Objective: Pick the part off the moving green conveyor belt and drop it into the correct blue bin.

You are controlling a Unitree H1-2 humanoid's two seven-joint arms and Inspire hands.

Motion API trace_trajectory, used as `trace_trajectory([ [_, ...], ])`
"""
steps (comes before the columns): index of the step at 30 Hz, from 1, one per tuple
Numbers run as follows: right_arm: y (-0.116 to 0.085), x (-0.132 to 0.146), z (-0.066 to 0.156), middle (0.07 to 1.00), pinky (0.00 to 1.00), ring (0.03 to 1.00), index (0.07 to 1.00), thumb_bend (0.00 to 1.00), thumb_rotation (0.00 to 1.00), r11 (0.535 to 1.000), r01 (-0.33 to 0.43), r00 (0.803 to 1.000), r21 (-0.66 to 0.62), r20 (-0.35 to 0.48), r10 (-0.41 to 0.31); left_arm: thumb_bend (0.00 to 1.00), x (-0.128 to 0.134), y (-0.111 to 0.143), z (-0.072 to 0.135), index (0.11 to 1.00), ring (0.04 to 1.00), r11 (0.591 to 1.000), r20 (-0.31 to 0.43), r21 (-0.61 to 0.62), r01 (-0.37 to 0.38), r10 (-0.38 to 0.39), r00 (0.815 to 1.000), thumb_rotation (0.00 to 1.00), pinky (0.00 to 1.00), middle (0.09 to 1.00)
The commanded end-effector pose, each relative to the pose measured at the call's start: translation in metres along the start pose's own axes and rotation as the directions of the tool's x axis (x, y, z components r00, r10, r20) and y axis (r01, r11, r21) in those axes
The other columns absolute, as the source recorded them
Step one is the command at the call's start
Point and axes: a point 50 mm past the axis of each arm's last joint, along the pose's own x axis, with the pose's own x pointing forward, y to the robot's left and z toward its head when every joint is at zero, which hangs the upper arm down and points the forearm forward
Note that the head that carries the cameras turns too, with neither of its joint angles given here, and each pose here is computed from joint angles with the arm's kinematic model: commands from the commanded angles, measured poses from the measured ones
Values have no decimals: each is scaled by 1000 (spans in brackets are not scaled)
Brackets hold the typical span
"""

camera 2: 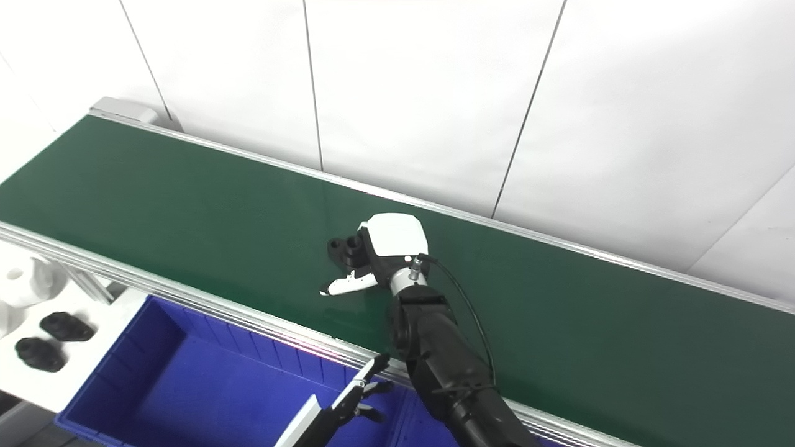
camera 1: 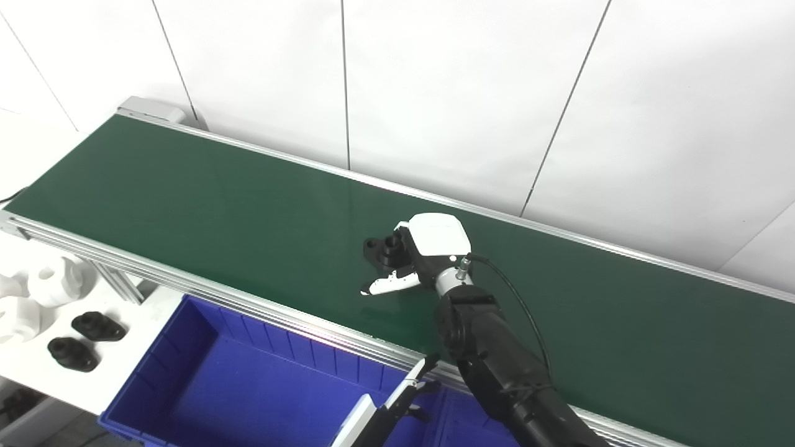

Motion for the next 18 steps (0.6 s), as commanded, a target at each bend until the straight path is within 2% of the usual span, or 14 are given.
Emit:
trace_trajectory([
  [1,-4,4,14,333,187,253,463,713,731,1000,22,1000,12,11,-22,851,-4,-56,36,986,883,993,69,-106,51,-44,997,774,696,974],
  [2,-2,4,14,318,176,240,435,700,732,1000,23,1000,11,5,-23,852,-5,-57,36,986,883,993,69,-111,51,-44,997,775,698,973],
  [4,3,5,15,322,171,241,403,618,640,1000,25,1000,13,-10,-24,859,-6,-59,37,991,885,990,69,-130,58,-49,996,750,706,972],
  [5,5,5,15,318,168,237,400,613,622,1000,27,1000,16,-13,-26,860,-7,-59,37,991,884,989,60,-134,64,-56,997,748,706,972],
  [6,8,5,15,306,156,223,425,616,493,999,30,999,13,-15,-30,873,-7,-59,38,996,889,989,65,-130,66,-58,996,754,714,976],
  [7,11,5,15,271,122,185,460,555,290,999,35,999,11,-18,-35,851,-7,-59,39,995,884,990,68,-126,67,-59,996,753,704,971],
  [9,15,4,14,226,82,142,477,528,171,999,38,999,-7,-31,-38,848,-7,-58,40,988,881,991,67,-118,67,-59,996,752,701,965],
  [11,17,4,14,203,59,119,480,522,129,999,32,999,-23,-42,-33,849,-6,-57,39,984,883,991,63,-117,69,-62,996,749,706,964],
  [18,14,5,6,197,44,114,475,521,124,998,30,996,-49,-87,-34,856,-4,-55,34,980,877,992,61,-112,66,-59,996,745,698,962],
])
